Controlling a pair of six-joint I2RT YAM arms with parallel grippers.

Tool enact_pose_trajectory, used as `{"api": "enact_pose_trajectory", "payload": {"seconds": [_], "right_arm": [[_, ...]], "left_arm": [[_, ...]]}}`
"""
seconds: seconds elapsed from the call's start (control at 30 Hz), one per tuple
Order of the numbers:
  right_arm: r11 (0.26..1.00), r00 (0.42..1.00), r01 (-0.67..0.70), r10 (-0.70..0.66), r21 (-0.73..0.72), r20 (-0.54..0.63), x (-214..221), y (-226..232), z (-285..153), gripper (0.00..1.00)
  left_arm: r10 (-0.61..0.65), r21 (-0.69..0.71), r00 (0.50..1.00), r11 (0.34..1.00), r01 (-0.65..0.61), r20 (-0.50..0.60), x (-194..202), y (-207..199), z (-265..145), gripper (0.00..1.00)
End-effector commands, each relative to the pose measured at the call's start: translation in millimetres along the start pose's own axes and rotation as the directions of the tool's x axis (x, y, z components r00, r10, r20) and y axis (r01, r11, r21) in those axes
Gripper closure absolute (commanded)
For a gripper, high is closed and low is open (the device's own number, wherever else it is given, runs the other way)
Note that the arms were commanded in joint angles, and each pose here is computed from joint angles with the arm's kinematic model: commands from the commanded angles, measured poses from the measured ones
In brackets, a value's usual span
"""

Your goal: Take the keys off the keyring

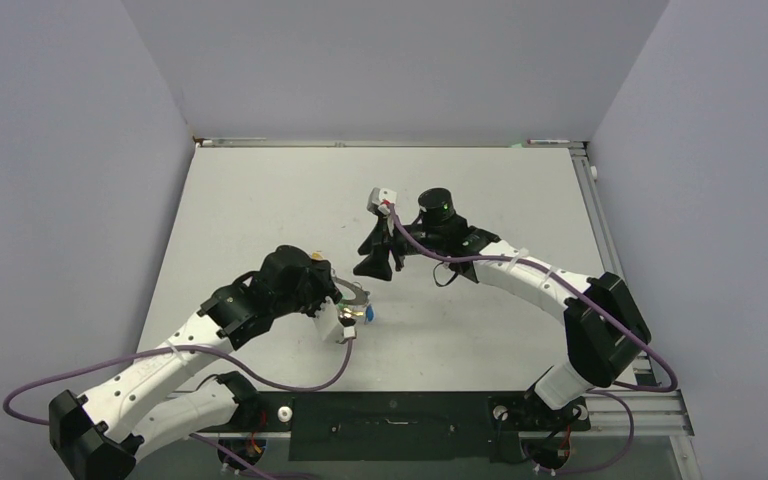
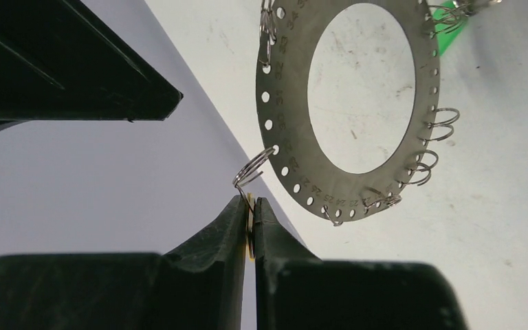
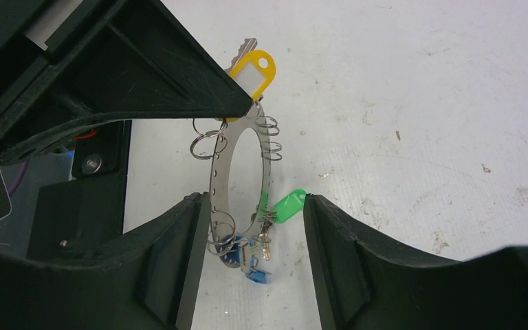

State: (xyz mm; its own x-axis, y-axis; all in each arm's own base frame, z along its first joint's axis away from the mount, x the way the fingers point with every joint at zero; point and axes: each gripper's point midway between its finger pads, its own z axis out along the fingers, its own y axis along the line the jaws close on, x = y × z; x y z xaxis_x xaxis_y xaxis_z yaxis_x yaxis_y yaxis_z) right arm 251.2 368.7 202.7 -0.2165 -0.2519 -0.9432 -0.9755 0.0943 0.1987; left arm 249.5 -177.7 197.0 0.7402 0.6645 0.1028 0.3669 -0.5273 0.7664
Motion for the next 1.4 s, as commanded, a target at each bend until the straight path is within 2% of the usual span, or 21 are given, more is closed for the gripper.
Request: {"api": "enact_pose_trajectory", "payload": {"seconds": [0.0, 0.23, 0.63, 1.0, 1.37], "right_arm": [[0.996, 0.992, 0.081, -0.078, -0.030, 0.096, -28.1, 9.9, -7.8, 0.48], [0.996, 0.991, 0.058, -0.048, -0.071, 0.128, -24.6, 20.5, -8.9, 0.54], [0.990, 0.986, 0.022, 0.000, -0.137, 0.165, -16.5, 41.0, -0.5, 0.57], [0.978, 0.984, -0.011, 0.049, -0.210, 0.174, -9.2, 57.7, 20.3, 0.54], [0.980, 0.988, -0.029, 0.058, -0.195, 0.146, 2.6, 52.0, 28.5, 0.56]], "left_arm": [[-0.121, -0.049, 0.993, 0.991, 0.121, -0.001, 0.1, 21.0, -12.9, 1.00], [-0.223, -0.009, 0.974, 0.975, 0.223, 0.052, -11.7, 15.5, -14.3, 1.00], [-0.344, 0.058, 0.935, 0.939, 0.340, 0.084, -23.5, 6.4, -11.6, 1.00], [-0.370, 0.074, 0.924, 0.929, 0.364, 0.100, -27.7, 9.0, -8.8, 1.00], [-0.356, 0.065, 0.927, 0.934, 0.351, 0.113, -29.2, 10.4, -8.6, 1.00]]}}
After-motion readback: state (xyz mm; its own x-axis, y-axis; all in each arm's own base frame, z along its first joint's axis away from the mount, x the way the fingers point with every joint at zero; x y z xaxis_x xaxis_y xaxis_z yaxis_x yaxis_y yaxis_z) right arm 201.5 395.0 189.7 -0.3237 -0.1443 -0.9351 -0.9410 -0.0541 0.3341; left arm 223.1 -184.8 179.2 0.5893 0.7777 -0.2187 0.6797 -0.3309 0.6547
